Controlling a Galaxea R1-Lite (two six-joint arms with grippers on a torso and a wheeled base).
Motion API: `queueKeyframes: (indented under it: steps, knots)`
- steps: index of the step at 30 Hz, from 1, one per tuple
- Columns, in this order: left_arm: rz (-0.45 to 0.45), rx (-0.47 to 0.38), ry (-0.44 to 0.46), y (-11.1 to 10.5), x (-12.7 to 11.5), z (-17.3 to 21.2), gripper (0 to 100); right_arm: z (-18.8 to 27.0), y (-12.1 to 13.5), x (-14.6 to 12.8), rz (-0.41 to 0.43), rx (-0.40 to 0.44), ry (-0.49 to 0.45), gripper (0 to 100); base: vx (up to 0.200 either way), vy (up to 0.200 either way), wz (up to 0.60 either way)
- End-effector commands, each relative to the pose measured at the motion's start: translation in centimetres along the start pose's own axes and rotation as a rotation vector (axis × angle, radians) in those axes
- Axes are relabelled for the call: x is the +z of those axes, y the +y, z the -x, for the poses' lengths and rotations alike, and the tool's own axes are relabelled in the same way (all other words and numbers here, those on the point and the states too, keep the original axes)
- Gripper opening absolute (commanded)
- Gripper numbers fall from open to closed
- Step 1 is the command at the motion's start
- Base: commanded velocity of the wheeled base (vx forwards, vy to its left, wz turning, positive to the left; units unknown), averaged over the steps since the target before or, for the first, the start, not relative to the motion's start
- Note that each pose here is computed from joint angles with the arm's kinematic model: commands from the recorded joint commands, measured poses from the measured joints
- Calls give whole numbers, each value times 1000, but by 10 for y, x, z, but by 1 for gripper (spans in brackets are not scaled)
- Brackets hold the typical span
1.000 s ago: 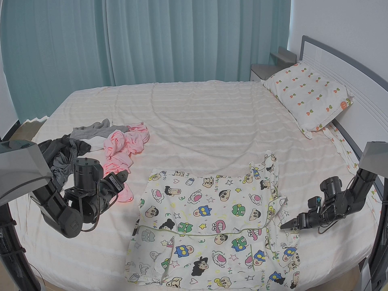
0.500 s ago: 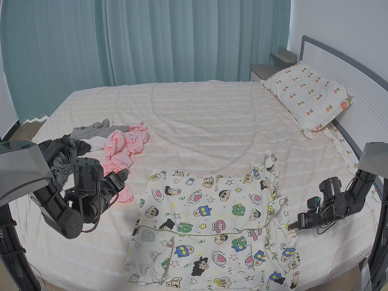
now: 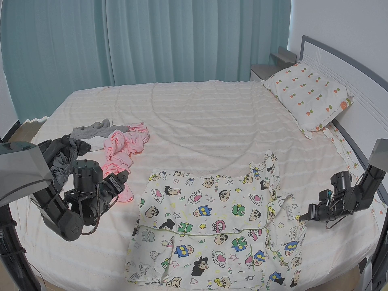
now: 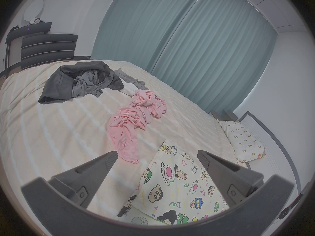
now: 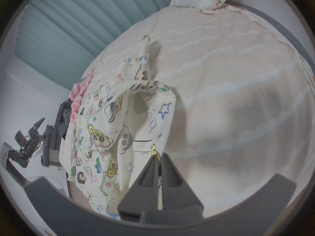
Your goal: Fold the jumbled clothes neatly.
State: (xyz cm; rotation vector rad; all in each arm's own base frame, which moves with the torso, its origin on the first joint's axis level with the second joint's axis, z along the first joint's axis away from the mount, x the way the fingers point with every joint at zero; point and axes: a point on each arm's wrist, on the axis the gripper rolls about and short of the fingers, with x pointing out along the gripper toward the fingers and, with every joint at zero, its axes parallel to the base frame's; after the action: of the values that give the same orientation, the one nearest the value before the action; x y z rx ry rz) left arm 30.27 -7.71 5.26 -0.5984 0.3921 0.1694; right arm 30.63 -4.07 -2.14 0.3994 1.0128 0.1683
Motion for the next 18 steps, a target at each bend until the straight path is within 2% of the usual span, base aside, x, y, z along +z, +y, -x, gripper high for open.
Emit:
queueKeyframes:
  steps: [1, 13, 18]
  knots:
    - [-5, 1, 9, 0, -3, 1, 100, 10, -13, 5, -31, -43, -38, 0, 0, 0, 0]
    - [-17, 24, 7, 0, -9, 1, 100, 17, -36, 8, -89, -88, -86, 0, 0, 0, 0]
    - [-20, 22, 10, -1, -11, 2, 100, 17, -49, 10, -108, -137, -124, 0, 0, 0, 0]
